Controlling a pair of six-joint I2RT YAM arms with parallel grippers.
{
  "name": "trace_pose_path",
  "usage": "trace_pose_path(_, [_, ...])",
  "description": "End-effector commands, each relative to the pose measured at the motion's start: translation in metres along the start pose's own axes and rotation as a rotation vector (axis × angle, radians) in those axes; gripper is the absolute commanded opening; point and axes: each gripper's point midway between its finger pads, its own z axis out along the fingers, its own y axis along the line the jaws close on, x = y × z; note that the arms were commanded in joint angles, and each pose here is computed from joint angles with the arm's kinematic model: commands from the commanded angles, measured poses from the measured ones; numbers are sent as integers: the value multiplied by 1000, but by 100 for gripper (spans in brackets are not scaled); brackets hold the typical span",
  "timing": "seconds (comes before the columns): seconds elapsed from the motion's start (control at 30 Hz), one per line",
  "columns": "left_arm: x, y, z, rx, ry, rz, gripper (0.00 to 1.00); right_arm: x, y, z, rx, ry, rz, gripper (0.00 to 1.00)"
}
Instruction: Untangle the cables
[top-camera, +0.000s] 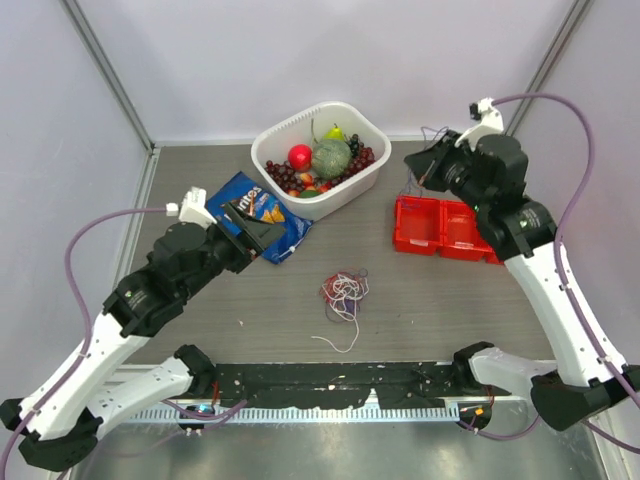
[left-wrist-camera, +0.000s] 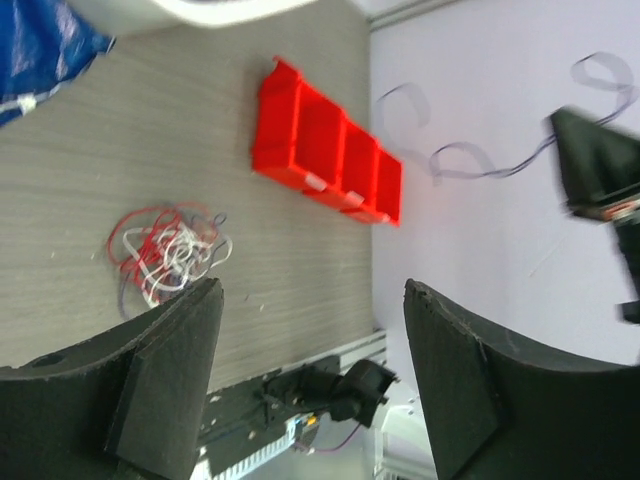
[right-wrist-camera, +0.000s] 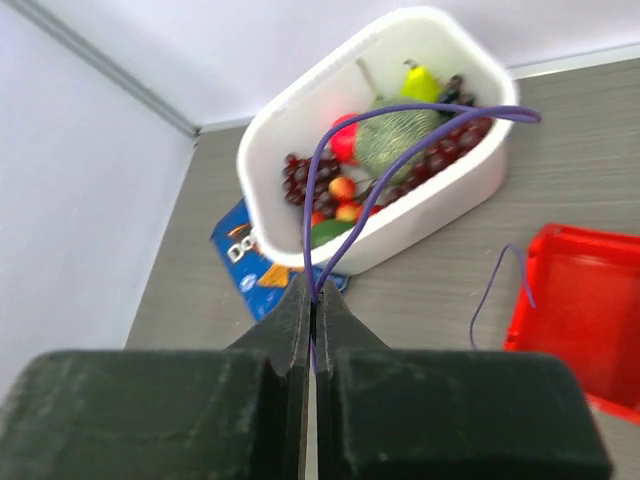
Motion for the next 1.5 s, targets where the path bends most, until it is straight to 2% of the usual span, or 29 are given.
trace_pose_path(0.0, [38, 18, 18, -27, 145, -57, 76, -28, -48, 9, 200, -12, -95, 1])
trace_pose_path(0.1, [54, 18, 27, -11, 209, -71, 76, -36, -75, 19, 278, -20, -102, 1])
trace_pose_path(0.23, [76, 12, 35, 0, 340, -41, 79, -22, -113, 44, 344, 19, -110, 1])
trace_pose_path(0.37, [91, 6, 44, 7, 439, -5, 80, 21, -158, 66, 400, 101, -96, 1])
trace_pose_path(0.47, [94, -2, 49, 29, 467, 28, 80, 48, -178, 81, 418, 150, -88, 1])
trace_pose_path(0.73, [101, -14, 61, 45, 539, 87, 79, 134, -221, 90, 538, 435, 15, 1])
trace_pose_path(0.9, [106, -16, 69, 41, 575, 105, 78, 171, -228, 82, 544, 567, 47, 1])
trace_pose_path(1.1, [113, -18, 75, 45, 621, 100, 78, 186, -238, 80, 595, 691, 40, 1])
trace_pose_path(1.33, [117, -17, 78, 37, 637, 90, 77, 184, -227, 93, 557, 703, 104, 1])
trace_pose_path(1.47, [118, -14, 77, 28, 642, 89, 78, 184, -230, 100, 556, 719, 88, 8])
